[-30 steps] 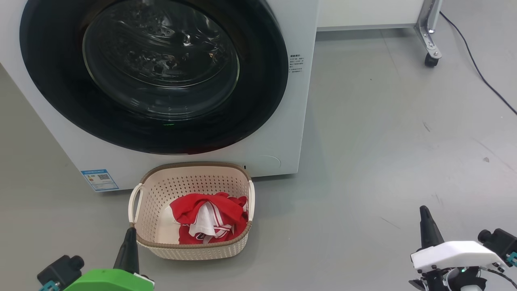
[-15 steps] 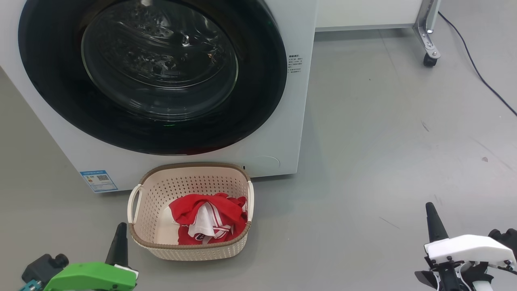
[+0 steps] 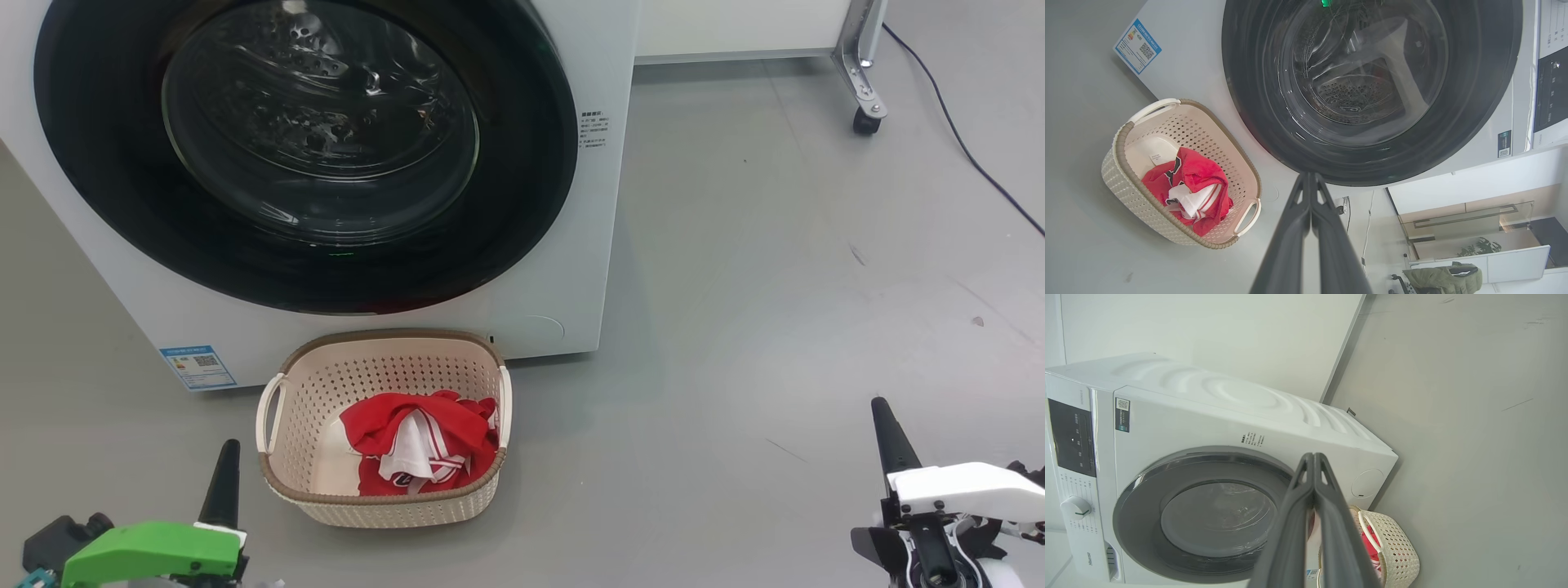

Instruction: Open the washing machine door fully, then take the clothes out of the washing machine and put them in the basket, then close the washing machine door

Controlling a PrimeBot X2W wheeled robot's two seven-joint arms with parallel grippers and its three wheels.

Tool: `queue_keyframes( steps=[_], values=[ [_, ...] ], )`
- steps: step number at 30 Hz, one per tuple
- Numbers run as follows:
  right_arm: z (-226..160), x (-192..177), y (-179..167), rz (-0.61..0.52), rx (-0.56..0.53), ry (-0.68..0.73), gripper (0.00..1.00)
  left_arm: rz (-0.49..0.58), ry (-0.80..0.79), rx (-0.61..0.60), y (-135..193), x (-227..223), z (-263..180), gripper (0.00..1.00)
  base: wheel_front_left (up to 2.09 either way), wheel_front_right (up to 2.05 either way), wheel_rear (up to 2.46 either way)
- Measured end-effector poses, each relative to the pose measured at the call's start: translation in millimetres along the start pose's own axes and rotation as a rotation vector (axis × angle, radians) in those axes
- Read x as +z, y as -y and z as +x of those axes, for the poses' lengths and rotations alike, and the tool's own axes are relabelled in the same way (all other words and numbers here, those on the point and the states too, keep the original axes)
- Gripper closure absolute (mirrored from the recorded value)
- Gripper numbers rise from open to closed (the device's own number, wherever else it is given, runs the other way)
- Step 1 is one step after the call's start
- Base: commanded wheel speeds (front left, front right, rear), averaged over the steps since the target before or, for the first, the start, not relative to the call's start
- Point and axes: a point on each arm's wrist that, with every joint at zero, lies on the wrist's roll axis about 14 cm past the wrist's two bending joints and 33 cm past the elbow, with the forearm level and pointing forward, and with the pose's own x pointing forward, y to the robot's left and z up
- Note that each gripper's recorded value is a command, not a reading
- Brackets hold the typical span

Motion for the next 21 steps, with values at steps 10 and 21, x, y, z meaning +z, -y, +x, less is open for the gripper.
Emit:
queue_keyframes(
  steps=[10, 21],
  values=[
    [4.0, 10.0, -4.6, 0.129, 0.021, 0.017, 1.0, -0.126, 0.015, -0.026, 4.5, 9.9, 3.8, 1.0, 0.0, 0.0, 0.0],
    [7.5, 21.1, -8.6, 0.269, 0.048, 0.034, 1.0, -0.257, 0.026, -0.059, 9.0, 20.3, 7.3, 1.0, 0.0, 0.0, 0.0]
  ],
)
